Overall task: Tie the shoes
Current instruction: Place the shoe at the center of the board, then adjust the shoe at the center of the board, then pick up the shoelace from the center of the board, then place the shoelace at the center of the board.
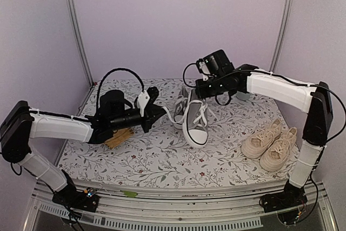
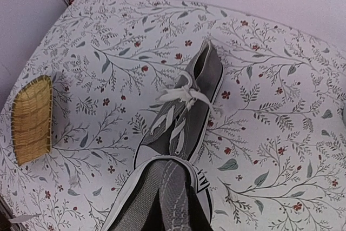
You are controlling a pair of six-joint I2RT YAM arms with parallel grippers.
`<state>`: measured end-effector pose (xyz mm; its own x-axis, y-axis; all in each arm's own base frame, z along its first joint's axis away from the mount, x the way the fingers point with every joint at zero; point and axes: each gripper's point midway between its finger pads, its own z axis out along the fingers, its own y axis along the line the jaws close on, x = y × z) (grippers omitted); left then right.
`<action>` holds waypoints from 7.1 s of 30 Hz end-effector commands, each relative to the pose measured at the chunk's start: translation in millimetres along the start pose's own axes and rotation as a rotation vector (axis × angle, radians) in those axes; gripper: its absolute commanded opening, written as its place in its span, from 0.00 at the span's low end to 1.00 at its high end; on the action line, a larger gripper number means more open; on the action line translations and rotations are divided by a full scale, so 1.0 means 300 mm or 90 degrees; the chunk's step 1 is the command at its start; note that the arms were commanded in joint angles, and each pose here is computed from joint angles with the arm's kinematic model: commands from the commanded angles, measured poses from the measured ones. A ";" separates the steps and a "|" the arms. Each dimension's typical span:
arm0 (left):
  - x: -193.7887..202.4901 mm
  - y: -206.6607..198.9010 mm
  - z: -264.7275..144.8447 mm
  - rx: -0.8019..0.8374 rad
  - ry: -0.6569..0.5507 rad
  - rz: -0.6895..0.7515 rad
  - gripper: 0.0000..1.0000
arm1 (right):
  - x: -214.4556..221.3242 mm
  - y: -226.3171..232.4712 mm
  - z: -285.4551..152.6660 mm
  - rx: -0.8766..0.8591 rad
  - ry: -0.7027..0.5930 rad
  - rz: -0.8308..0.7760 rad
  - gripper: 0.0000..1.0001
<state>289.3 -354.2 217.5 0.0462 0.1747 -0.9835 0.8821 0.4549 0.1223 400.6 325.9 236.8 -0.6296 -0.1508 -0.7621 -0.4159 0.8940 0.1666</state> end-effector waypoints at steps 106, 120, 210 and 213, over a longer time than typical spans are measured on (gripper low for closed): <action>0.348 0.096 -0.157 -0.134 0.306 -0.041 0.00 | 0.597 -0.326 0.006 0.208 0.252 0.166 0.67; 0.407 0.078 -0.187 -0.148 0.342 -0.083 0.00 | 0.755 -0.302 0.171 0.148 0.325 0.189 0.56; -0.065 -0.200 -0.301 -0.021 0.098 0.033 0.00 | 0.251 0.564 0.095 -0.562 0.112 -0.293 0.01; -0.036 -0.187 -0.278 -0.034 0.123 0.036 0.00 | 0.290 0.648 0.150 -0.586 0.132 -0.313 0.01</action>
<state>200.7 -300.6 246.0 -0.0216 0.3221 -0.9464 0.8420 0.5163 0.1565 320.5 471.1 188.5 -0.3569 -0.5213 -0.7751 -0.9341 0.1889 0.3031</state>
